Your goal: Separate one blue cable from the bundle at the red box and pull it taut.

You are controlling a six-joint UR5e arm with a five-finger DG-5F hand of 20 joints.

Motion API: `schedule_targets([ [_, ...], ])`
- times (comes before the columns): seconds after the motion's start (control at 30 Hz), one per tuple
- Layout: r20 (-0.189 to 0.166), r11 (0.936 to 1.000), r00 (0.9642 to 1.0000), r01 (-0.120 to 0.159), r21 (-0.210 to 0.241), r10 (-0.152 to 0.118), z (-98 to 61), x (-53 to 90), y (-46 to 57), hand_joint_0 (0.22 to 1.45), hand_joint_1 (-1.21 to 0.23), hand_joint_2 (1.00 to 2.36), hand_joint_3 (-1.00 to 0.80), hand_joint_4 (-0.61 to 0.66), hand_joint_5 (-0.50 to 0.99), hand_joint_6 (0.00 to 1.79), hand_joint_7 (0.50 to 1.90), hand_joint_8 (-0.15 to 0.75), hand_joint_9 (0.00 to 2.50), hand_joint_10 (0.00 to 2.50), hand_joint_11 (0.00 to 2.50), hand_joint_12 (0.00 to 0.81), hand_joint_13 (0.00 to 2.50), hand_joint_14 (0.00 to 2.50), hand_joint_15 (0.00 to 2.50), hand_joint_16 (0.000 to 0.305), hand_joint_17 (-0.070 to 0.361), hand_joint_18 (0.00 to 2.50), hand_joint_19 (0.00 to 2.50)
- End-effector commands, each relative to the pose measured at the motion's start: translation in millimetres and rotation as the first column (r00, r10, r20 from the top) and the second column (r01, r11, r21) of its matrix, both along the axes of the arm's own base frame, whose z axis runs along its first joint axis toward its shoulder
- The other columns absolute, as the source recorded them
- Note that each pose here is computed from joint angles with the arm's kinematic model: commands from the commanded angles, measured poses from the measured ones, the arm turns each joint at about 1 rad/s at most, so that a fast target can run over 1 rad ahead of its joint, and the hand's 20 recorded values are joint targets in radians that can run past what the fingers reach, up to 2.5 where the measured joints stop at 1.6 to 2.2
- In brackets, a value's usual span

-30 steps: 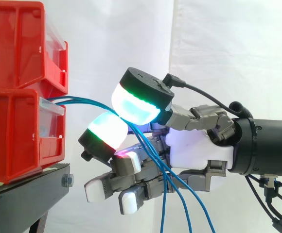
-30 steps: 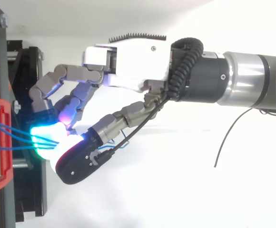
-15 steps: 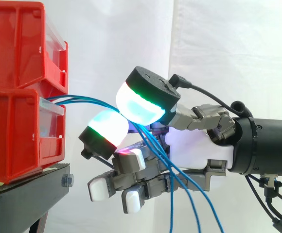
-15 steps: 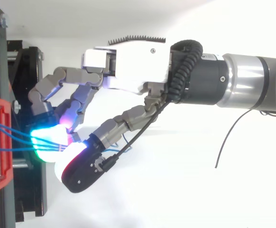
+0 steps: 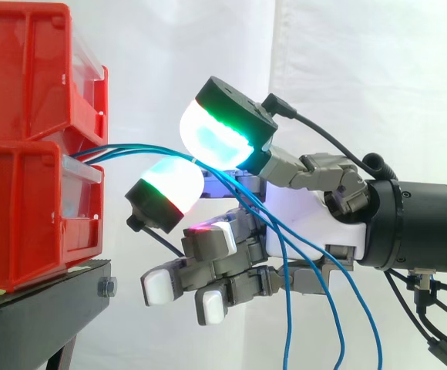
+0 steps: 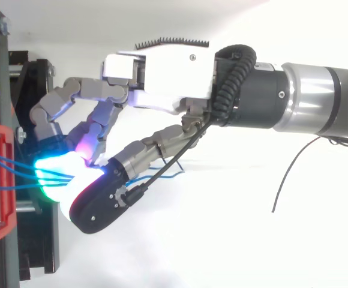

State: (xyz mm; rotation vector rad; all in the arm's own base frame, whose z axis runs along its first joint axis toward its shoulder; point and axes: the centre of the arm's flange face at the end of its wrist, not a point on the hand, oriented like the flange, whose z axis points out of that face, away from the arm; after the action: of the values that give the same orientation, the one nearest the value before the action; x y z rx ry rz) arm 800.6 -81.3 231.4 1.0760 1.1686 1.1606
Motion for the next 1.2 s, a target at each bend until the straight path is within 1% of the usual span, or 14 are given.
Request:
schedule_targets([
  [0.0, 0.001, 1.0000, 1.0000, 0.000, 0.002, 0.000, 0.8, 0.3, -0.3, 0.61, -0.69, 1.01, -0.44, -0.08, -0.09, 0.79, 1.15, 0.312, 1.18, 0.02, 1.02, 0.347, 0.84, 0.02, 0.53, 0.043, 0.096, 0.86, 0.82],
  [0.07, 0.000, 1.0000, 1.0000, 0.001, 0.005, -0.001, 0.0, -0.2, -1.6, 0.61, -0.69, 1.01, -0.40, -0.08, -0.09, 0.77, 1.14, 0.307, 1.17, 0.02, 1.03, 0.348, 0.83, 0.02, 0.53, 0.043, 0.097, 0.86, 0.82],
  [0.27, 0.000, 1.0000, 1.0000, 0.002, 0.006, -0.002, 0.0, -0.3, -2.8, 0.60, -0.64, 1.02, -0.29, -0.02, -0.07, 0.69, 1.25, 0.309, 1.16, 0.03, 1.01, 0.353, 0.82, 0.02, 0.54, 0.044, 0.099, 0.84, 0.84],
  [0.43, -0.002, 1.0000, 1.0000, 0.002, 0.006, -0.002, -1.2, -0.2, -2.8, 0.60, -0.62, 1.02, -0.22, 0.00, -0.07, 0.67, 1.27, 0.315, 1.15, 0.03, 1.00, 0.360, 0.81, 0.02, 0.54, 0.045, 0.100, 0.84, 0.83],
  [0.57, 0.000, 1.0000, 1.0000, 0.001, 0.006, -0.001, 0.0, -0.2, -1.6, 0.58, -0.66, 1.02, -0.15, 0.02, -0.08, 0.69, 1.30, 0.324, 1.13, 0.02, 1.05, 0.362, 0.80, 0.02, 0.54, 0.045, 0.102, 0.84, 0.83],
  [0.63, 0.000, 1.0000, 1.0000, 0.001, 0.006, -0.001, 0.0, -0.2, -1.6, 0.58, -0.69, 1.02, -0.13, 0.04, -0.10, 0.75, 1.23, 0.327, 1.13, 0.03, 1.08, 0.371, 0.81, 0.02, 0.54, 0.047, 0.106, 0.85, 0.82],
  [0.7, -0.003, 1.0000, 1.0000, 0.002, 0.006, -0.002, -1.9, -0.4, -1.7, 0.59, -0.72, 1.02, -0.11, 0.04, -0.12, 0.78, 1.25, 0.321, 1.11, 0.02, 1.10, 0.367, 0.80, 0.02, 0.54, 0.046, 0.104, 0.84, 0.82],
  [0.73, -0.002, 1.0000, 1.0000, 0.002, 0.006, -0.002, -1.2, -0.1, -1.7, 0.59, -0.79, 1.02, -0.08, 0.04, -0.15, 0.84, 1.24, 0.325, 1.09, 0.03, 1.11, 0.369, 0.80, 0.02, 0.54, 0.046, 0.104, 0.85, 0.82],
  [0.8, -0.003, 1.0000, 1.0000, 0.001, 0.006, -0.001, -1.9, -0.3, -0.5, 0.60, -0.80, 1.03, -0.07, 0.04, -0.16, 0.85, 1.27, 0.326, 1.09, 0.02, 1.12, 0.369, 0.79, 0.02, 0.54, 0.046, 0.104, 0.85, 0.81],
  [0.93, -0.003, 1.0000, 1.0000, -0.001, 0.006, 0.001, -0.9, -0.4, 0.7, 0.66, -0.88, 1.02, -0.17, 0.03, -0.16, 0.87, 1.32, 0.319, 1.08, 0.02, 1.14, 0.366, 0.78, 0.02, 0.53, 0.046, 0.103, 0.85, 0.80],
  [1.0, -0.008, 1.0000, 1.0000, -0.001, 0.006, 0.001, -3.0, -0.8, 0.7, 0.73, -0.92, 1.02, -0.29, -0.01, -0.17, 0.90, 1.32, 0.317, 1.09, 0.02, 1.16, 0.359, 0.80, 0.02, 0.53, 0.045, 0.102, 0.86, 0.78],
  [1.1, -0.006, 1.0000, 1.0000, 0.001, 0.006, -0.001, -1.8, -0.8, 1.6, 0.78, -0.93, 1.01, -0.41, -0.04, -0.17, 0.90, 1.33, 0.317, 1.10, 0.02, 1.17, 0.358, 0.80, 0.02, 0.52, 0.045, 0.101, 0.86, 0.77],
  [1.13, -0.008, 1.0000, 1.0000, 0.001, 0.006, -0.001, -3.0, -0.7, 1.6, 0.80, -0.93, 1.00, -0.48, -0.04, -0.17, 0.91, 1.35, 0.319, 1.11, 0.03, 1.19, 0.353, 0.81, 0.02, 0.53, 0.044, 0.100, 0.86, 0.77],
  [1.17, -0.006, 1.0000, 1.0000, 0.001, 0.006, -0.001, -1.8, -0.8, 1.6, 0.81, -0.91, 1.00, -0.50, -0.04, -0.16, 0.91, 1.37, 0.325, 1.13, 0.02, 1.20, 0.350, 0.82, 0.02, 0.53, 0.044, 0.099, 0.86, 0.77],
])
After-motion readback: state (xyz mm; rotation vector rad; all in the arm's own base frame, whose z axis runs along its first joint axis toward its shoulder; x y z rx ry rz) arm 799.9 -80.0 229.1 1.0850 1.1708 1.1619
